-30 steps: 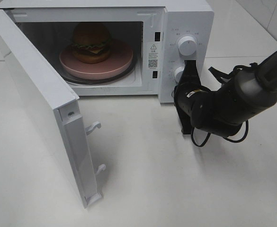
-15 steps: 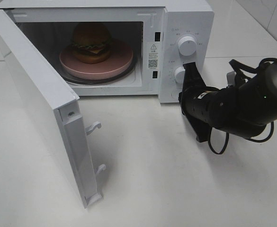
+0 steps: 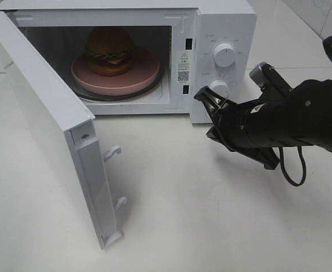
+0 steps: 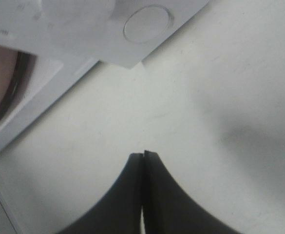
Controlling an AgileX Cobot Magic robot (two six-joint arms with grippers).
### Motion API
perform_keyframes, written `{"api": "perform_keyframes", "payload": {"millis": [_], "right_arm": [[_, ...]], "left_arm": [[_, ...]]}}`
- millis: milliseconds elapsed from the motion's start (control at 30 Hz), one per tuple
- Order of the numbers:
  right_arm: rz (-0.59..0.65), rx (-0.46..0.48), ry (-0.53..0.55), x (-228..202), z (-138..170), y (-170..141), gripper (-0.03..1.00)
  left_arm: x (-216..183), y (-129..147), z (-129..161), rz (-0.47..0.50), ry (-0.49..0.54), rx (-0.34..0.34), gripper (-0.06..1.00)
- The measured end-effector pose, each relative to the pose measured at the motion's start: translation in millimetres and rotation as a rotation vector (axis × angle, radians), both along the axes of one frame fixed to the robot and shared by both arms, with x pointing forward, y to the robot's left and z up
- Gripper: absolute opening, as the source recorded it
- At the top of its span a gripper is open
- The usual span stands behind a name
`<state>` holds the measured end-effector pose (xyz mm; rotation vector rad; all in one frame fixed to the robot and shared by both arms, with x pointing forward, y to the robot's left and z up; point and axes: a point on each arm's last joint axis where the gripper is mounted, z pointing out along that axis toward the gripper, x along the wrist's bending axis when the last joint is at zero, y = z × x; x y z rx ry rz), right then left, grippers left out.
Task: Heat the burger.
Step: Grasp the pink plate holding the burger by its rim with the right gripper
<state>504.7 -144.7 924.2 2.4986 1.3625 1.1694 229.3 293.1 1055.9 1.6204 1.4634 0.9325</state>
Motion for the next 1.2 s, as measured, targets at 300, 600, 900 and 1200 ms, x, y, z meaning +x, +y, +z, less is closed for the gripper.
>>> {"api": "perform_keyframes", "payload": {"millis": [300,600,900,1200], "right_arm": [[0.341,-0.137,0.080,-23,11,3,0.01],[0.647,-0.312,0.136,-44,28,-3,0.02],[0.861,-0.543,0.124,-49,65,-15,0.04],[1.130,-0.713,0.133,-50,78,-19,0.06]], "left_arm": [[0,0,0,0.000,0.000,0.000,0.99],[0,0,0,0.000,0.000,0.000,0.99],[0,0,0,0.000,0.000,0.000,0.99],[0,0,0,0.000,0.000,0.000,0.99]]}}
